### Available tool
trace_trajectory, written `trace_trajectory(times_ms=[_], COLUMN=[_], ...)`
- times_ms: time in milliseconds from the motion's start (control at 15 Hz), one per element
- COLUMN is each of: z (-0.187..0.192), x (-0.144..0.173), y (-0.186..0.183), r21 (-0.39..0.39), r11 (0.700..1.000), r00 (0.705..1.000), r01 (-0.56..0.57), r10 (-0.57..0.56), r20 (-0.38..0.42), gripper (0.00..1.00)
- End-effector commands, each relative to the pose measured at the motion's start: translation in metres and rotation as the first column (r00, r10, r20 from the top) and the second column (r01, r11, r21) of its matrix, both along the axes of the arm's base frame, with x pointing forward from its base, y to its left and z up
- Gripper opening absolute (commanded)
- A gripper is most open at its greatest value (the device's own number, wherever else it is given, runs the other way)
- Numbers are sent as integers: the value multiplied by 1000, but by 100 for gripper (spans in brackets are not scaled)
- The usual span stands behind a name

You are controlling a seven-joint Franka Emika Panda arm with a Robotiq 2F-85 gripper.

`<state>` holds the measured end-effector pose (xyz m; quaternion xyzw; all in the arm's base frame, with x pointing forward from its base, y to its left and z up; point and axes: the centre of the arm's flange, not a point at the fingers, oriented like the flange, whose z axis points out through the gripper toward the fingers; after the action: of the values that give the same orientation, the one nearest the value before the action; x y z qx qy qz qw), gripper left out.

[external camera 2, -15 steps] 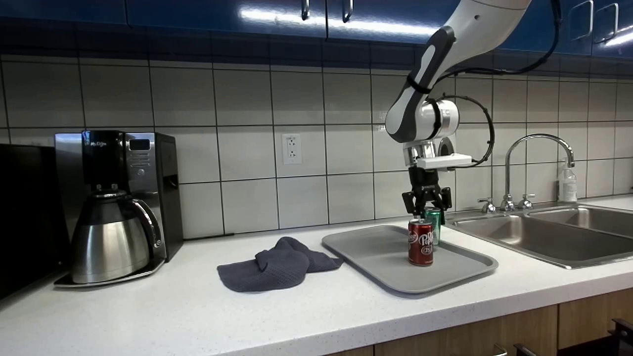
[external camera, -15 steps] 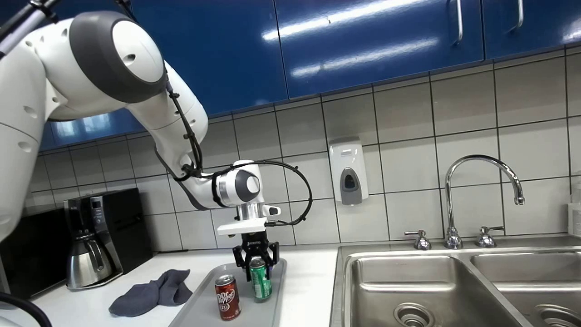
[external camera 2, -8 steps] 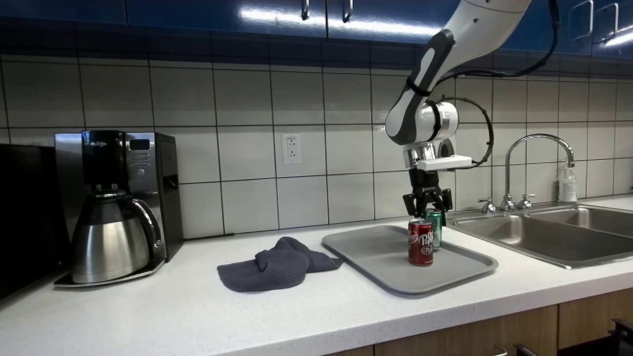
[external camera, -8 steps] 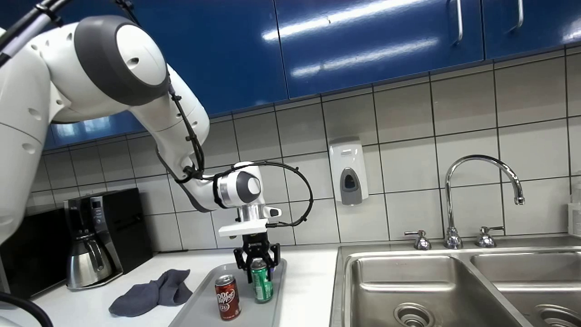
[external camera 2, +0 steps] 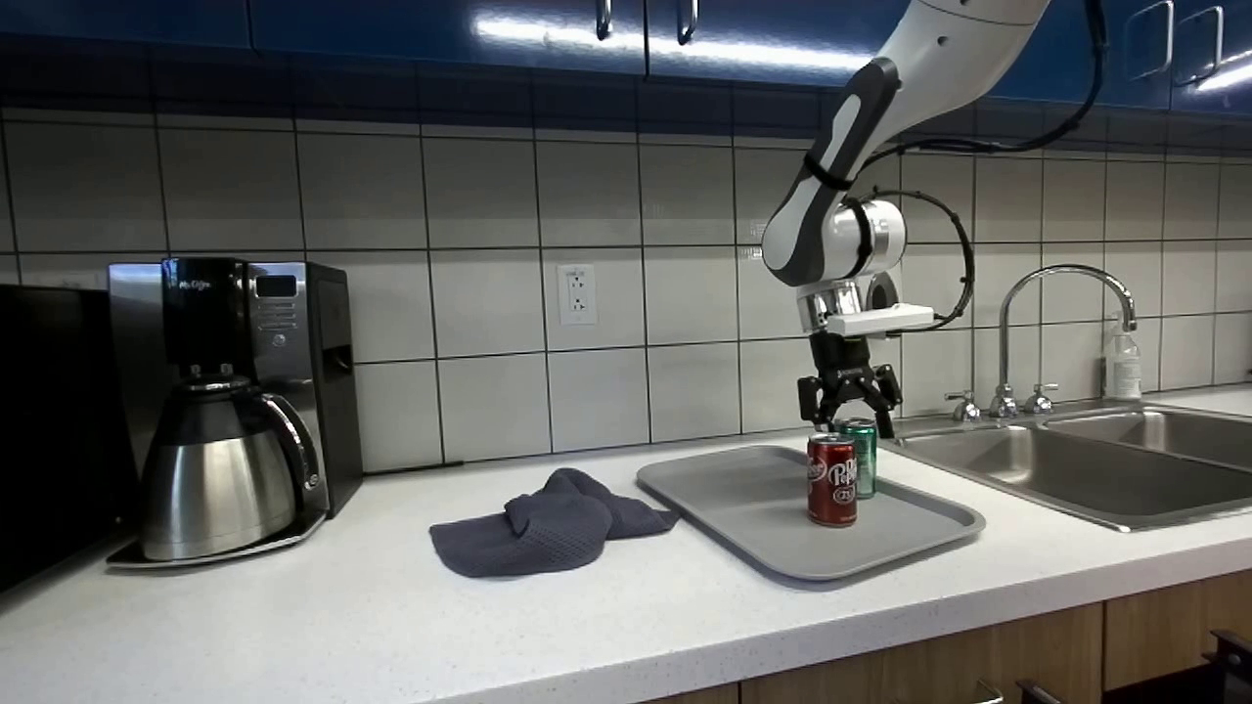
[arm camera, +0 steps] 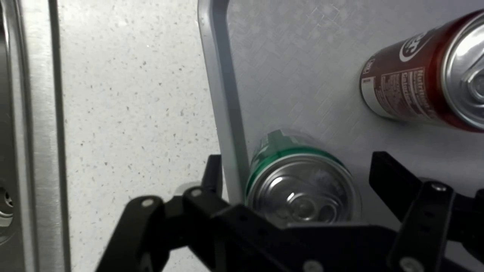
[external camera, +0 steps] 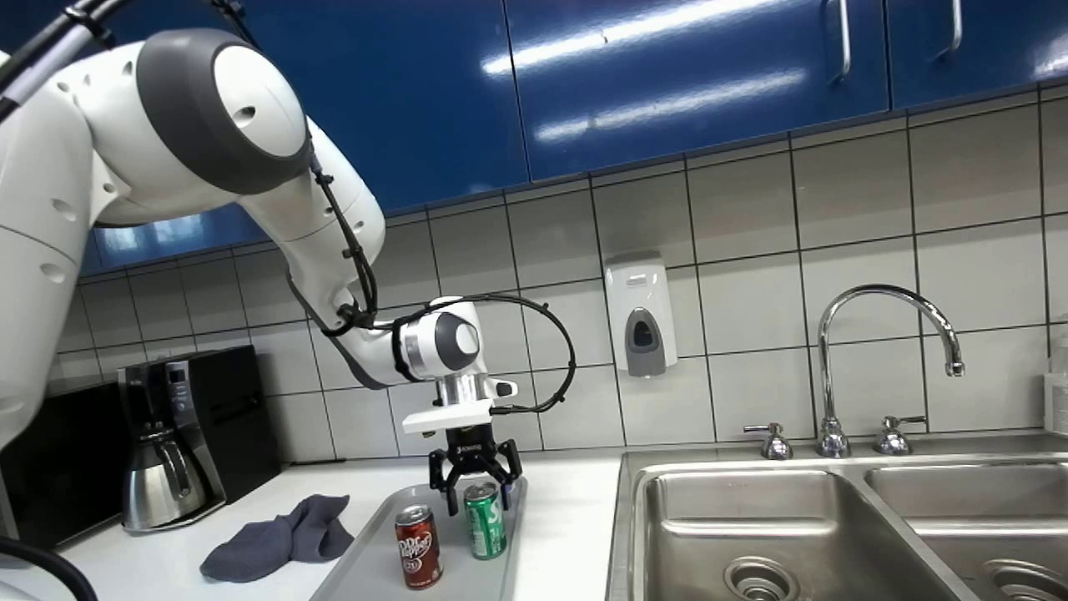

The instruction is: Put the cans on the tray

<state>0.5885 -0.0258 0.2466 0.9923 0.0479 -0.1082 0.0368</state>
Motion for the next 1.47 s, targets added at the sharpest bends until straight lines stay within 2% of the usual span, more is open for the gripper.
trace_trajectory(times_ms=[0, 267, 533, 1067, 1400], z=[32, 75, 108, 151, 170], x=[2, 0, -19, -89, -143], y=[0, -4, -12, -44, -48], r21=[-8, 4, 11, 15, 19], r11=[1000, 1000, 1000, 998, 996], r00=[1000, 999, 995, 988, 986], r01=[5, -2, 12, 65, 92], r10=[-5, 2, -13, -66, -94], r20=[-1, 46, 101, 137, 138], gripper=[100, 100, 100, 100, 100])
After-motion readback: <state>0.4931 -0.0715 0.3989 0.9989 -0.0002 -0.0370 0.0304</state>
